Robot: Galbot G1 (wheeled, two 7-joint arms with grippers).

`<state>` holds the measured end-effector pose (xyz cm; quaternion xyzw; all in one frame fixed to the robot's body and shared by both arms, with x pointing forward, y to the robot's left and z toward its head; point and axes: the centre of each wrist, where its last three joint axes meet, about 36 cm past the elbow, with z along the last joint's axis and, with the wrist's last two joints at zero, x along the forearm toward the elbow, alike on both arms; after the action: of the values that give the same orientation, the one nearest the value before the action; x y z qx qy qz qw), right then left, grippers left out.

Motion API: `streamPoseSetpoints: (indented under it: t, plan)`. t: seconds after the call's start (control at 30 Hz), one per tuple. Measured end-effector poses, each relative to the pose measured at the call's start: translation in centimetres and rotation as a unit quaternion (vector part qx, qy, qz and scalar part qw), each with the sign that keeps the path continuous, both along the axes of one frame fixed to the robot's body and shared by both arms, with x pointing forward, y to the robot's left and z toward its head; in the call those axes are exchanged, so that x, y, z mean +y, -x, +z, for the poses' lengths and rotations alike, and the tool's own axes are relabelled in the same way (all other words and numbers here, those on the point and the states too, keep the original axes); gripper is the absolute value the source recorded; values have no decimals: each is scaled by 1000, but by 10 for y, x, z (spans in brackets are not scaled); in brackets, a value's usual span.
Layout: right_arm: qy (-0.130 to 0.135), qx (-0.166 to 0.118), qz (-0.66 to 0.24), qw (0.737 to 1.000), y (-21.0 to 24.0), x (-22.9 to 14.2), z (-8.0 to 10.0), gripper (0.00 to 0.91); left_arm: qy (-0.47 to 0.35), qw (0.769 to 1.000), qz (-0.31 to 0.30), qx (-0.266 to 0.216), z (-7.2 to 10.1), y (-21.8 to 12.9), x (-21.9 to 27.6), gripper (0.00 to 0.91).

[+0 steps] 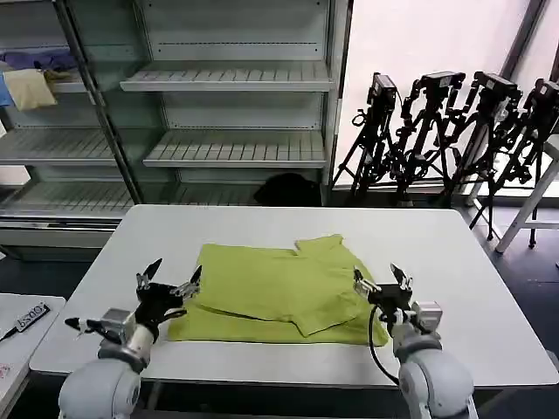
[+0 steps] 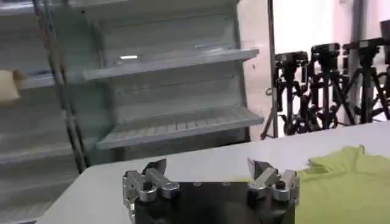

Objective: Fold and organize the clothes.

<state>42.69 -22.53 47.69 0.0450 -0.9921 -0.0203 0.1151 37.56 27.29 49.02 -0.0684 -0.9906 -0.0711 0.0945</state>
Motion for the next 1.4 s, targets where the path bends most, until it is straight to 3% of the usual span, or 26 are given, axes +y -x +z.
streamPoseSetpoints:
  t: [0.37, 0.73, 1.03, 1.4]
  plan:
    - [-4, 21, 12, 1000, -88, 12, -8, 907, -3, 998, -44, 40, -15, -88, 5, 907]
    - [0, 56, 10, 998, -137, 18, -23, 907, -4, 994, -54, 92, -36, -154, 16, 907]
    - [2, 76, 3, 997, -153, 16, -34, 907, -3, 992, -40, 123, -49, -186, 32, 907]
    - [9, 87, 1, 996, -162, 18, -39, 907, 5, 988, -25, 149, -64, -201, 42, 907]
